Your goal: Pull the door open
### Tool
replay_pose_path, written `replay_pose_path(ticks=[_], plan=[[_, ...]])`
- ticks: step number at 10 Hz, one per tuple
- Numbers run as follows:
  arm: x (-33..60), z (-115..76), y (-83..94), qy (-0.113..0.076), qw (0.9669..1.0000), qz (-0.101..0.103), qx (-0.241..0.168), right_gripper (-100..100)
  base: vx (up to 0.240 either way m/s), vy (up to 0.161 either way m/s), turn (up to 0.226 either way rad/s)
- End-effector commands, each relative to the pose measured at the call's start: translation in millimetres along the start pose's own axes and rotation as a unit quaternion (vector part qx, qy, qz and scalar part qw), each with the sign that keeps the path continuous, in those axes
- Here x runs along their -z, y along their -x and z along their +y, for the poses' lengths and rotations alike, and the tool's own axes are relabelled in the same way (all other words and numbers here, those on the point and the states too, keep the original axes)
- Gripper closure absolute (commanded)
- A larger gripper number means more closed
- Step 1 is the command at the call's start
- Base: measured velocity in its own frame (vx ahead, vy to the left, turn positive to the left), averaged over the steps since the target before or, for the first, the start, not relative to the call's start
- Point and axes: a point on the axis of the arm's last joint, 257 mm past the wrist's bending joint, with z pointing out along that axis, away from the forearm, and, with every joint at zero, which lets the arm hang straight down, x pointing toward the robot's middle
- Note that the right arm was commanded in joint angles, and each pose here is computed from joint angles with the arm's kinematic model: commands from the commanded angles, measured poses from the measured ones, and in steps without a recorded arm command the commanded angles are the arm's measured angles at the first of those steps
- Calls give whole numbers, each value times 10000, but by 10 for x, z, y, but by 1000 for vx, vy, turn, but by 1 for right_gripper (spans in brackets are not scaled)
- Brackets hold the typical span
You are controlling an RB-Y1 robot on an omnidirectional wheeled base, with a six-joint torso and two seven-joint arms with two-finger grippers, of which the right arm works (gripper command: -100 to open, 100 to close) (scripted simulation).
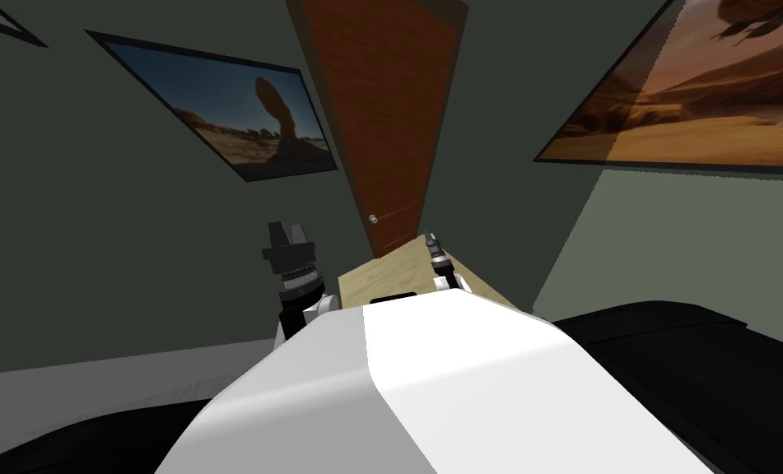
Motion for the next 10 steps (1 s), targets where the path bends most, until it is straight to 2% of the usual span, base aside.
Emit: replay_pose_path(ticks=[1,5,10], plan=[[19,-67,-99,-16,9997,110,229,-100,86,57,-3],[84,-224,-343,-49,9964,391,746,-100,97,61,-4],[185,-403,-653,-48,9879,751,1357,-100,94,62,-4]])
